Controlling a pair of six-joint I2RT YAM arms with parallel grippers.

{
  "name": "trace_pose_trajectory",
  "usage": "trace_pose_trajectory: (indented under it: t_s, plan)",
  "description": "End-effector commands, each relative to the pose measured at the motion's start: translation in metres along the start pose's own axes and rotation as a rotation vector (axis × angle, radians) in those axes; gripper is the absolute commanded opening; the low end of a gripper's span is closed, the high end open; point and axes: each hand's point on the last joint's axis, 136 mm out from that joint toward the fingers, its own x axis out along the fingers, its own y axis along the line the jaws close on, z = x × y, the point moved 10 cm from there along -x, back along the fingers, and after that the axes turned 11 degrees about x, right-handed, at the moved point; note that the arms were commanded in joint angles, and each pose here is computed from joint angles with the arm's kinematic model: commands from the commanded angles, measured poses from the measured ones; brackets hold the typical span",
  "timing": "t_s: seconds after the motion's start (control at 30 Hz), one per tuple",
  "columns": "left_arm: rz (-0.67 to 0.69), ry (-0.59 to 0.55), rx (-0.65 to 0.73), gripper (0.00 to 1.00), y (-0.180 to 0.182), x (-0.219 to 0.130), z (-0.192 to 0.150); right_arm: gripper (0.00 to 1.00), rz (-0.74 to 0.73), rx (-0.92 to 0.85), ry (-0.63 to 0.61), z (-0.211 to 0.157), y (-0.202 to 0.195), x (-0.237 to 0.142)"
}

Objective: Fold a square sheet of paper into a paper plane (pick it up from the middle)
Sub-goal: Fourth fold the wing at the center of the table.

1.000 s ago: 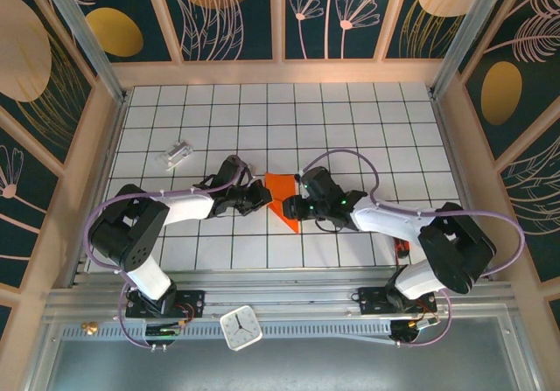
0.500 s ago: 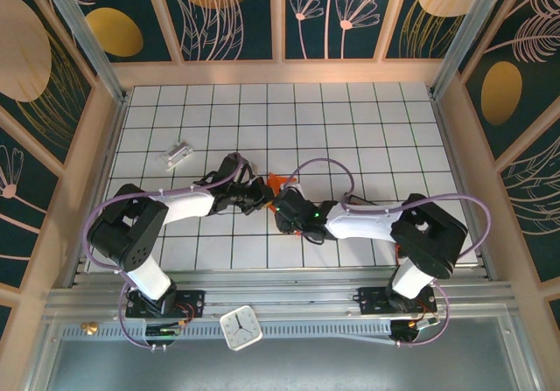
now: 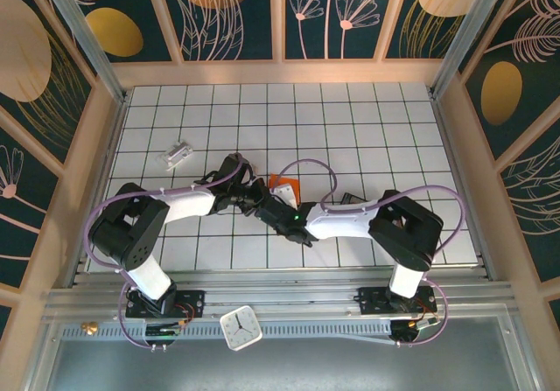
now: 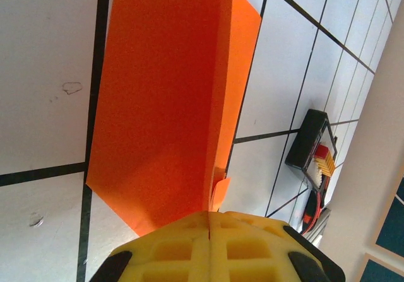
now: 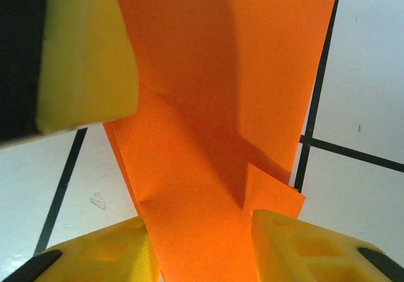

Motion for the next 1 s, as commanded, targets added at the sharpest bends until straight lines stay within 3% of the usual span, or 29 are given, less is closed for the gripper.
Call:
trace_pose_trajectory:
  t_s: [0.0, 0.63, 0.97]
  plan:
    - [0.029, 0.056, -0.101, 0.0, 0.002, 0.002, -0.003, 0.42, -0.077, -0.004, -0.029, -0.001, 0.0, -0.001]
    - [0.034, 0.071, -0.081, 0.0, 0.005, 0.005, -0.005, 0.35, -0.118, -0.032, -0.078, 0.004, 0.003, -0.003]
    - [0.046, 0.098, -0.053, 0.0, 0.004, 0.004, -0.006, 0.37, -0.136, -0.062, -0.09, 0.008, 0.001, -0.002]
